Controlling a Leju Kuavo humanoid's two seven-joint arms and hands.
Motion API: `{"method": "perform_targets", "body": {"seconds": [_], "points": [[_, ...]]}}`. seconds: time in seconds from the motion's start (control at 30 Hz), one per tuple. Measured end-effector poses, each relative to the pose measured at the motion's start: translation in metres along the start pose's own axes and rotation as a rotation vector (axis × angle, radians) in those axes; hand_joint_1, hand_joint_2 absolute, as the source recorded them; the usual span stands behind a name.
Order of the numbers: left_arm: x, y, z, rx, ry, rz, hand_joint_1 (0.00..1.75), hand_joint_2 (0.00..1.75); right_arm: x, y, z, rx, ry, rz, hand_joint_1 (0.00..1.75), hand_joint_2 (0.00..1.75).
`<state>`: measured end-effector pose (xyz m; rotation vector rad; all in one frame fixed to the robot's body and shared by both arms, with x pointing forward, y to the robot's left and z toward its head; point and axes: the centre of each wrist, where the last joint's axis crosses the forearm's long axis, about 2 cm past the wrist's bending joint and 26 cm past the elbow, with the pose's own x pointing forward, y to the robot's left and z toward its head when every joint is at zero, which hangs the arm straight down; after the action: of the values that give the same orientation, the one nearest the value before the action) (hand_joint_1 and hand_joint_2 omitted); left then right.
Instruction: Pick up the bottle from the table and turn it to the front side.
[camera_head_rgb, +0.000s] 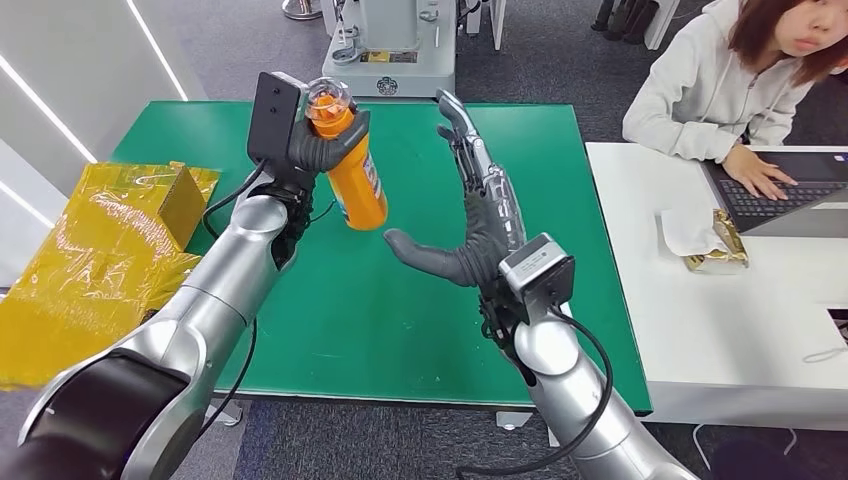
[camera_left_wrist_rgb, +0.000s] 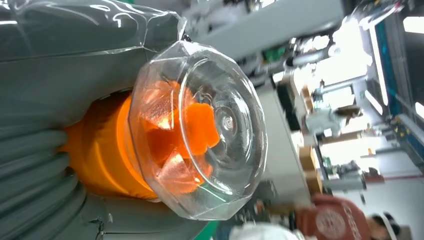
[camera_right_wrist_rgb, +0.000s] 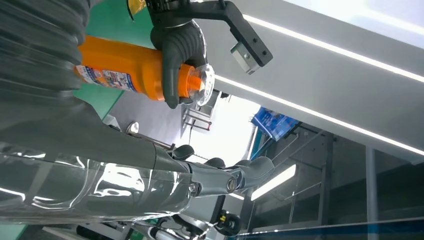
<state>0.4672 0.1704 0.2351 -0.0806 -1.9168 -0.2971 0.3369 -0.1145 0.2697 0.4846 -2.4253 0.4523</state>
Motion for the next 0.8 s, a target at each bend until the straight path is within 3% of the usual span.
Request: {"method": "perform_targets", "body": {"seconds": [0.2,0.6,0.8], "points": [[0.002,0.010,-0.003,0.001,-0.046,-0.182,1.75,1.75,0.000,0.002,0.001,0.011,0.001,-0.006,0.00,1.75],[0.072,0.027,-0.051,-0.196,-0.389,-1.411,1.75,1.75,-0.005,0.012,0.015,0.042,0.041,-0.060,0.00,1.75],[0.080,0.024,-0.055,-0.276,-0.452,-1.685,1.75,1.75,-0.008,0.016,0.027,0.035,0.065,-0.067,0.00,1.75]]}}
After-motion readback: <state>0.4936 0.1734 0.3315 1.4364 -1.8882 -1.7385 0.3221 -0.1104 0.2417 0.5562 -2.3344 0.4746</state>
